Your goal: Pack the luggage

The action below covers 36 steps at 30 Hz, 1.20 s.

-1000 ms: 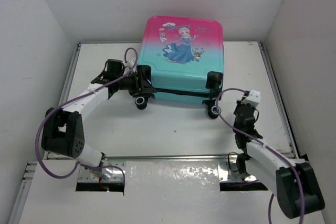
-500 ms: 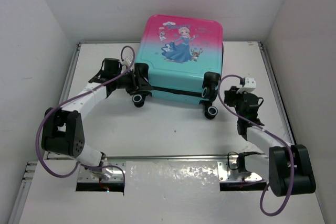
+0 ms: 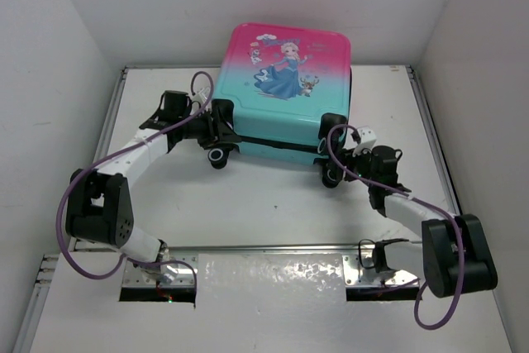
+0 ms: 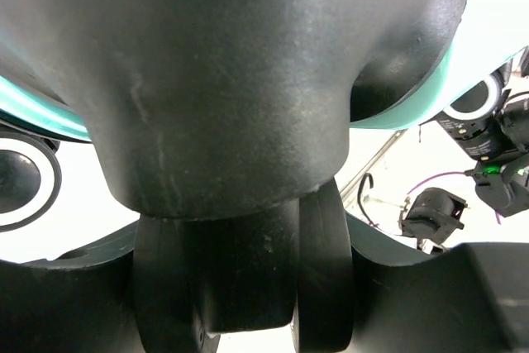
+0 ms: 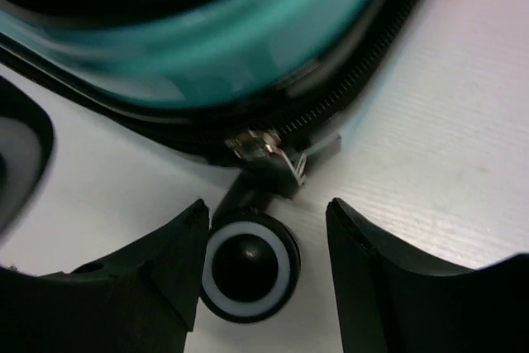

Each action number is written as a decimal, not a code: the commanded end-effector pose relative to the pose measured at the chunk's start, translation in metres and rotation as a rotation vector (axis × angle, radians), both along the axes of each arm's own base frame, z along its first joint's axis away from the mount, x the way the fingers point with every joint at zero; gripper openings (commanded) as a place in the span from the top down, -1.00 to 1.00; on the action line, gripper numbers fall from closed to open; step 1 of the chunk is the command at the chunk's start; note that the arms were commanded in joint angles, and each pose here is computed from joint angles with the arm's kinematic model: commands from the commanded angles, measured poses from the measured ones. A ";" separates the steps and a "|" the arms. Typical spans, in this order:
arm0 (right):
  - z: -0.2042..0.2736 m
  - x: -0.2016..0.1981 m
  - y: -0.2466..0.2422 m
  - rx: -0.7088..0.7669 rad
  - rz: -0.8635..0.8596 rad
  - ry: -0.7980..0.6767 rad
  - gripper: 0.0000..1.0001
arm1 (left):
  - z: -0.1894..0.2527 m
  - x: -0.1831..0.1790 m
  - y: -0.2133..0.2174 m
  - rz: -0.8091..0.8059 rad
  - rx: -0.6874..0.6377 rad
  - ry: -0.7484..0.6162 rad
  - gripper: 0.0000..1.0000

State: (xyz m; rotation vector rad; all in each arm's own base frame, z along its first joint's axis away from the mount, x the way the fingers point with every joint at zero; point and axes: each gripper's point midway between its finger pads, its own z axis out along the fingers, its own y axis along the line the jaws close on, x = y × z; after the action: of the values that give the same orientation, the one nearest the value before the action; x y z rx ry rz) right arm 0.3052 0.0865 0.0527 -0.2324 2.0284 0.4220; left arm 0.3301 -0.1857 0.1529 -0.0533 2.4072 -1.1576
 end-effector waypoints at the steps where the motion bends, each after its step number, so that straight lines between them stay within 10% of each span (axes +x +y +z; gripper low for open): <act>1: 0.042 0.027 0.020 0.003 0.089 -0.149 -0.11 | 0.013 0.028 0.016 0.054 0.041 -0.101 1.00; 17: 0.095 0.047 0.017 0.046 0.004 -0.376 0.38 | 0.009 0.026 0.014 0.039 0.054 -0.093 1.00; 24: 0.110 0.057 0.012 0.051 -0.037 -0.430 0.99 | 0.005 0.026 0.014 0.034 0.061 -0.086 1.00; 36: 0.103 0.073 -0.077 -0.041 -0.473 -0.431 1.00 | -0.003 0.034 0.026 0.107 0.110 -0.064 1.00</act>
State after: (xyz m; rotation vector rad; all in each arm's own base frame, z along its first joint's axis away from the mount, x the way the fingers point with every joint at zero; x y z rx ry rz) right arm 0.3446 0.0543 0.0771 -0.0730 1.9006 0.1735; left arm 0.3367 -0.1814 0.1500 -0.0464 2.4163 -1.1020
